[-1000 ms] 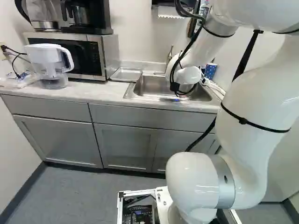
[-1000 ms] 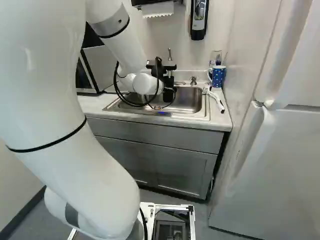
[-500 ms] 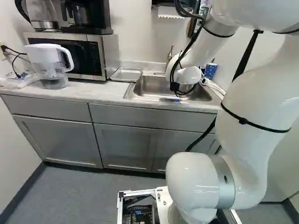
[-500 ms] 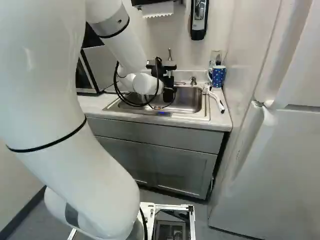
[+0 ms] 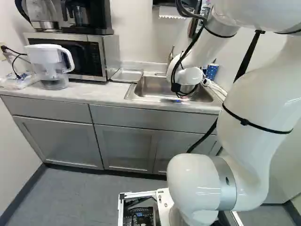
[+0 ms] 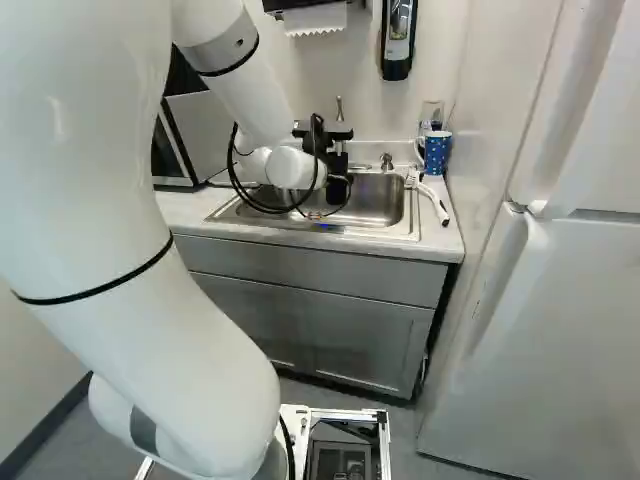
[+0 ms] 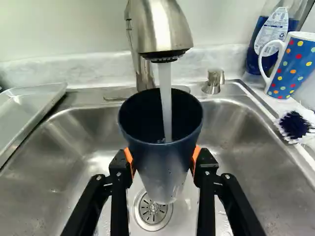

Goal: Rinse the cup and place it in the tray

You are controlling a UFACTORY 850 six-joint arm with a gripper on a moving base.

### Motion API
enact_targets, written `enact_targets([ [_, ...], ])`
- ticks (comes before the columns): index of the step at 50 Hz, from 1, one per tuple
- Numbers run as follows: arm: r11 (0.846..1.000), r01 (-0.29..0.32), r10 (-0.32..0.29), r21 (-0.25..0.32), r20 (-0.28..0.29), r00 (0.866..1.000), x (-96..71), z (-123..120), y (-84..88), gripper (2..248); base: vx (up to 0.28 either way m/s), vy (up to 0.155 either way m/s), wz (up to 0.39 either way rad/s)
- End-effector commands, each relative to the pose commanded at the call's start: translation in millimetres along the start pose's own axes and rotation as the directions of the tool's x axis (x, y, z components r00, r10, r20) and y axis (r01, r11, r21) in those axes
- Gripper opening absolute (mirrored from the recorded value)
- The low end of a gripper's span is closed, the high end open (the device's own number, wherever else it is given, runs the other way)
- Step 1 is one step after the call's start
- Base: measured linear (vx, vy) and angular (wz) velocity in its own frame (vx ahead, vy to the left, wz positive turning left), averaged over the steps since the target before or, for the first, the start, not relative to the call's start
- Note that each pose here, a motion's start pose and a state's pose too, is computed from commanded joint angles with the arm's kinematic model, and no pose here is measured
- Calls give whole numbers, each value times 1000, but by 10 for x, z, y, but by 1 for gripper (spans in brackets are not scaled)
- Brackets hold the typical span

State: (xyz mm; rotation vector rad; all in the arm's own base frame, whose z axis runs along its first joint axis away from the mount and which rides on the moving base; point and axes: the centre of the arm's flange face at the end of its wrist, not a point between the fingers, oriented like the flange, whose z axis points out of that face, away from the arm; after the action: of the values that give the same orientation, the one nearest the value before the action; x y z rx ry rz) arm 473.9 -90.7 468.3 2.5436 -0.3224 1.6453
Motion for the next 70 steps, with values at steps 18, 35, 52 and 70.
enact_targets([
  [18, 1000, 0, 0, 0, 0, 1000, 0, 0, 0, 125, 0, 0, 0],
  [35, 1000, 0, 0, 0, 0, 1000, 0, 0, 0, 125, 0, 0, 0],
  [52, 1000, 0, 0, 0, 0, 1000, 0, 0, 0, 125, 0, 0, 0],
  [70, 1000, 0, 0, 0, 0, 1000, 0, 0, 0, 125, 0, 0, 0],
])
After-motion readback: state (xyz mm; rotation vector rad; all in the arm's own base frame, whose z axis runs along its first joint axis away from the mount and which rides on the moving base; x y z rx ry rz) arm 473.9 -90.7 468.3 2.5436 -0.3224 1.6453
